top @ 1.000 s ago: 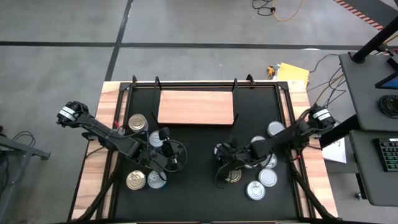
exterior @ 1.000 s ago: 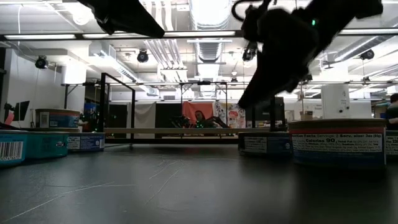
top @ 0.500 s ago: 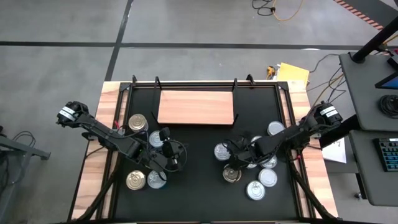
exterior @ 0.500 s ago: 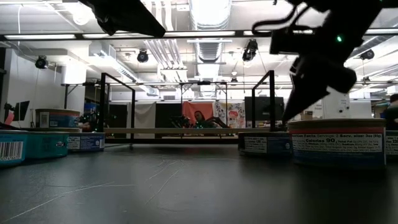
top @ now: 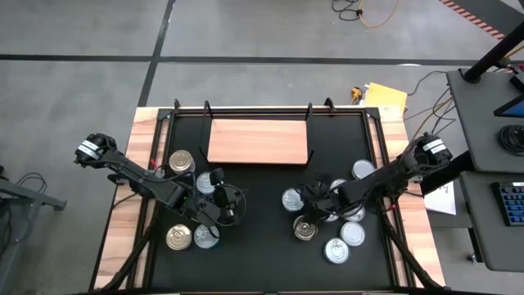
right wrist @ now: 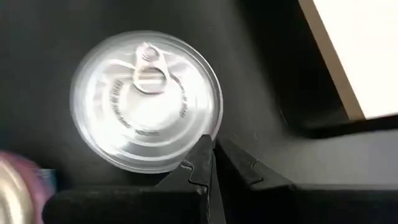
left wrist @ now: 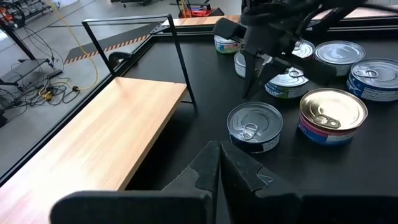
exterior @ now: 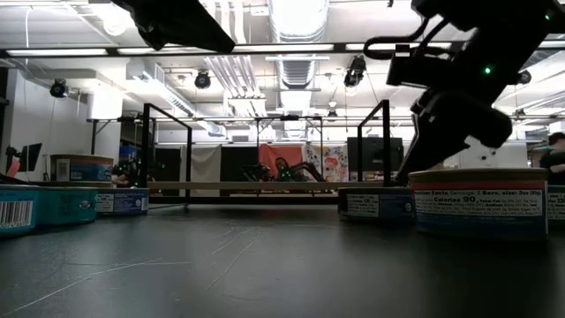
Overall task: Stack canned seafood by type on shelf
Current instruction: Put the blue tuna can on the shelf
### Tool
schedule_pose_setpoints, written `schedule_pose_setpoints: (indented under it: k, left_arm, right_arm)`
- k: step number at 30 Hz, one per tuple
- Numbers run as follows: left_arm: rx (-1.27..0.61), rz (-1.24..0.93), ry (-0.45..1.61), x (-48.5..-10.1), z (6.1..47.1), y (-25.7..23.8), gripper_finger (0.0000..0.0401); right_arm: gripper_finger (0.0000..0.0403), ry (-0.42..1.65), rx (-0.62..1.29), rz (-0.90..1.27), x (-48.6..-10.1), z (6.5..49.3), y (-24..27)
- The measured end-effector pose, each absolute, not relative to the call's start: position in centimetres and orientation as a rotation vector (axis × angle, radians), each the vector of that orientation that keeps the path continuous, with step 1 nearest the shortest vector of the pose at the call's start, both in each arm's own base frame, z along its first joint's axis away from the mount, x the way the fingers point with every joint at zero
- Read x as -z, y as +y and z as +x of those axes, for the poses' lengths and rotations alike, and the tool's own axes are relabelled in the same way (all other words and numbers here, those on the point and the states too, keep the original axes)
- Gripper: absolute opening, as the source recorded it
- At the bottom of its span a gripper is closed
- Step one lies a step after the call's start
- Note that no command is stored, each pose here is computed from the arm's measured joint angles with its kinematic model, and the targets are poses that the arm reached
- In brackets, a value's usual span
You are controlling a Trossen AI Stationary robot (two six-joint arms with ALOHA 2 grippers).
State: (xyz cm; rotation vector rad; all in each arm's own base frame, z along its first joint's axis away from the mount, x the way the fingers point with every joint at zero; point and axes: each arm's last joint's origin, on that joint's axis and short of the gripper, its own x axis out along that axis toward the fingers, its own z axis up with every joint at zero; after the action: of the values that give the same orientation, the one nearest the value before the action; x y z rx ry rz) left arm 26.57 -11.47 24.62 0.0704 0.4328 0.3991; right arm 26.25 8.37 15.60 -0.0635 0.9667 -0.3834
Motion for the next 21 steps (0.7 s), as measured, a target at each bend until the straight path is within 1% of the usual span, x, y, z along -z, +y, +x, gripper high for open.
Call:
schedule_pose_setpoints:
  k: [6, 12, 14, 17, 21]
  left_arm:
    - [-0.398, 0.076, 0.433, -24.6, 26.6, -11.5, 0.0]
    - [-0.397, 0.076, 0.432, -24.6, 26.6, -11.5, 0.0]
    - [-0.397, 0.076, 0.431, -24.6, 26.6, -11.5, 0.0]
    - [-0.397, 0.076, 0.431, -24.6, 26.6, -11.5, 0.0]
    - [-0.397, 0.076, 0.432, -24.6, 26.6, -11.5, 0.0]
  right_arm:
    - [0.0012, 1.021, 0.164, -0.085, -16.4, 26.1, 8.1]
    - [0.0011, 0.919, -0.079, -0.078, -17.3, 26.4, 6.0]
    - [0.0009, 0.877, -0.115, -0.084, -17.2, 26.3, 5.1]
    - [0.0009, 0.856, -0.114, -0.111, -16.5, 25.7, 4.1]
    - [0.0009, 0.834, -0.126, -0.128, -15.9, 25.1, 3.9]
